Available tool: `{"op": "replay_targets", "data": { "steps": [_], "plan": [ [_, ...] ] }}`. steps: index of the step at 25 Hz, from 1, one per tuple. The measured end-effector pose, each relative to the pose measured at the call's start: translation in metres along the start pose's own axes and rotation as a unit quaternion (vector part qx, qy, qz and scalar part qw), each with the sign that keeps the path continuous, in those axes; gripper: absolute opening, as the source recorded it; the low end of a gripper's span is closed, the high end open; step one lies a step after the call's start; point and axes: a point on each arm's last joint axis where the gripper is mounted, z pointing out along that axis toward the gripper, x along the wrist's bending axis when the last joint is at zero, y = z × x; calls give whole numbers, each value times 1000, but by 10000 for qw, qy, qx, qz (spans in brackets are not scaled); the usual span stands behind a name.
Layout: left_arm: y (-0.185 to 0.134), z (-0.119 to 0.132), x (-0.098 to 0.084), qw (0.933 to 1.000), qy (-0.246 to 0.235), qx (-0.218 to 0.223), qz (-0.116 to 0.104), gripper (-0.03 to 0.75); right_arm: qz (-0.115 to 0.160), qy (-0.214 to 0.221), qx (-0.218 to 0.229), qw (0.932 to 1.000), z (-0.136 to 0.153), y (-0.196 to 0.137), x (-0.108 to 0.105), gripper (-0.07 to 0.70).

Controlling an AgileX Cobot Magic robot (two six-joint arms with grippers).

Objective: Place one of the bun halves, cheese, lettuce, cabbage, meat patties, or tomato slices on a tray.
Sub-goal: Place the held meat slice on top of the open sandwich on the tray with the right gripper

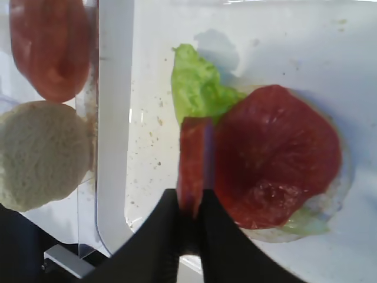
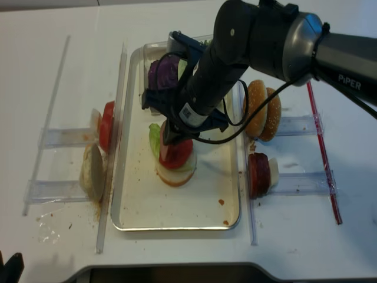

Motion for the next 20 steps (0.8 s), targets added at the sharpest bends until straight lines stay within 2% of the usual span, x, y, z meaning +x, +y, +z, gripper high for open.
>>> {"op": "replay_targets", "data": {
  "steps": [9, 20],
  "plan": [
    [0, 0, 0, 10000, 0, 0, 0, 225, -13, 141, 82, 9999, 4, 0, 1, 109],
    [0, 0, 0, 10000, 0, 0, 0, 224, -116, 111, 176, 9997, -2, 3, 2, 109]
  ]
}}
